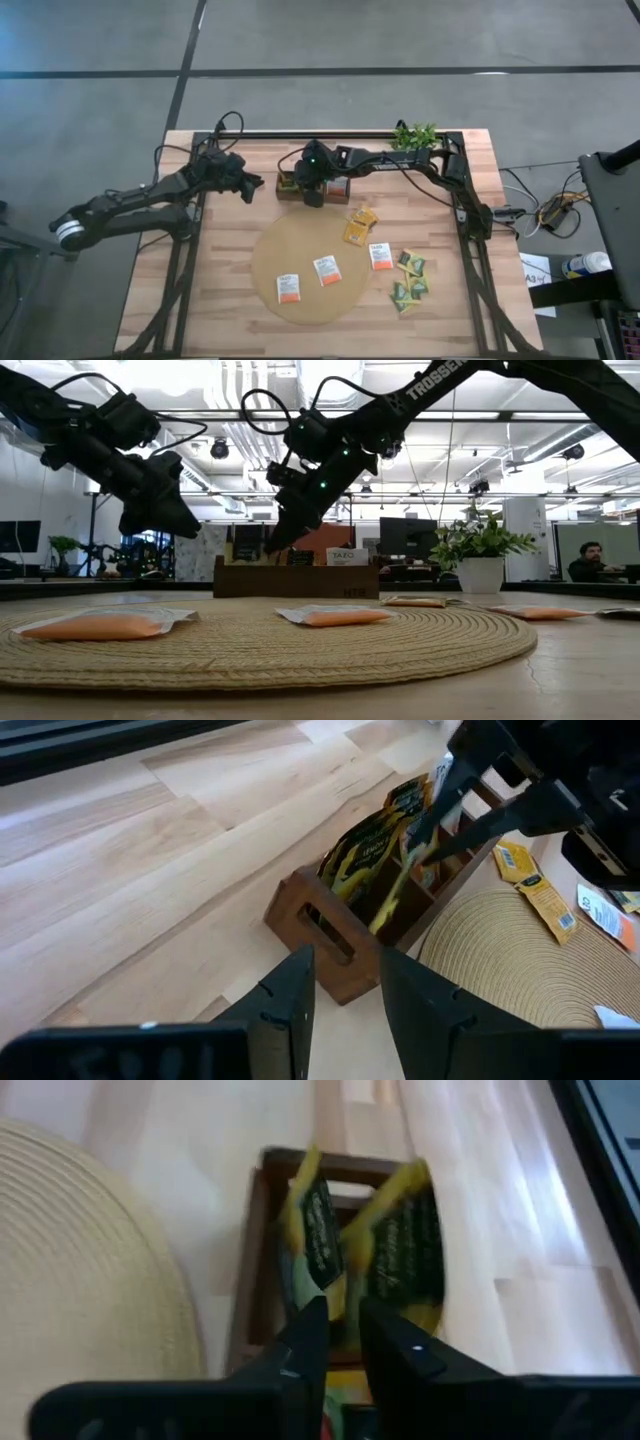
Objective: Pick & Place Tea
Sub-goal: Put the green tea bag into the left section of the wooden organizer, then put the yellow tea bag into the middle section of the wooden organizer
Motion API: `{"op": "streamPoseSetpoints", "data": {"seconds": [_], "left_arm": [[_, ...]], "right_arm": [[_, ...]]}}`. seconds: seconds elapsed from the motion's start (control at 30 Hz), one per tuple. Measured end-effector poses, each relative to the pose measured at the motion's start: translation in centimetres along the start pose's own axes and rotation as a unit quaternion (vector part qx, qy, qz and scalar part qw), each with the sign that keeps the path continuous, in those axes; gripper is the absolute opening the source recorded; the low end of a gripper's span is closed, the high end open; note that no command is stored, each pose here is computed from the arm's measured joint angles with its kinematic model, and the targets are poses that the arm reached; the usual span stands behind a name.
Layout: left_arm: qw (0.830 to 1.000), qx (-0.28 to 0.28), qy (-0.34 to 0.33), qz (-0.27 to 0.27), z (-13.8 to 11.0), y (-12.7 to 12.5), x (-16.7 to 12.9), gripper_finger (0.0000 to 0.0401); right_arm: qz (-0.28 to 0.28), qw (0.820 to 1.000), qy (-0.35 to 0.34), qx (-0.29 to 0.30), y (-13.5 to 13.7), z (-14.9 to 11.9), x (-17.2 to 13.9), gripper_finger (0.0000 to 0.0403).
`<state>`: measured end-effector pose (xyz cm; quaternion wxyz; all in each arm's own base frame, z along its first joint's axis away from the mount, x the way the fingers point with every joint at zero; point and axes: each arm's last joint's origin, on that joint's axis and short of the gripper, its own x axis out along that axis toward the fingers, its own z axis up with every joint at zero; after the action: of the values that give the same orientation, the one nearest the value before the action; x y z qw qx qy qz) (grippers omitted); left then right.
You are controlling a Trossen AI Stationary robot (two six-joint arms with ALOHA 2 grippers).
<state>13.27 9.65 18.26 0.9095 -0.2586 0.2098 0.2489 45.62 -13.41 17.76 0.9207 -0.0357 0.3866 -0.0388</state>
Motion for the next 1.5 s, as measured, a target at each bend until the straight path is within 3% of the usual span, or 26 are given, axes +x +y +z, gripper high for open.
{"op": "streamPoseSetpoints", "data": {"seconds": [0.2, 0.37, 0.63, 0.83, 1.0, 1.13, 1.3, 1.5], "left_arm": [[1.000, -0.001, 0.011, 0.003, -0.2, 0.1, 0.3, 0.0110], [1.000, -0.003, 0.013, -0.003, -0.1, 0.1, 0.4, 0.0110], [0.999, -0.005, -0.004, -0.032, 0.5, -0.4, -0.3, 0.0110], [0.999, -0.004, -0.011, -0.035, 0.6, -0.5, -0.5, 0.0110], [0.999, -0.022, -0.010, -0.037, 0.6, -0.6, -0.5, 0.0110], [0.998, -0.026, -0.007, -0.055, 0.5, -1.2, -0.4, 0.0110], [0.993, -0.012, -0.004, -0.121, 0.4, -3.4, -0.3, 0.0109], [0.986, 0.028, 0.034, -0.158, -0.3, -6.8, -0.9, 0.0107]], "right_arm": [[-0.005, 1.000, -0.007, 0.002, -0.2, 0.5, -0.2, 0.0109], [-0.003, 0.999, 0.004, 0.043, -0.3, 1.2, -0.8, 0.0133], [0.002, 0.999, 0.001, 0.054, 0.0, 2.4, -6.0, 0.0130], [-0.004, 0.995, -0.012, 0.099, 1.4, -1.3, -10.4, 0.0109], [-0.029, 0.987, -0.071, 0.139, 3.5, -3.7, -14.2, 0.0100], [-0.049, 0.983, -0.065, 0.167, 4.9, -6.1, -15.9, 0.0103], [-0.056, 0.976, -0.060, 0.200, 6.7, -8.5, -17.8, 0.0107], [-0.038, 0.973, -0.046, 0.221, 8.8, -10.5, -19.0, 0.0105]]}}
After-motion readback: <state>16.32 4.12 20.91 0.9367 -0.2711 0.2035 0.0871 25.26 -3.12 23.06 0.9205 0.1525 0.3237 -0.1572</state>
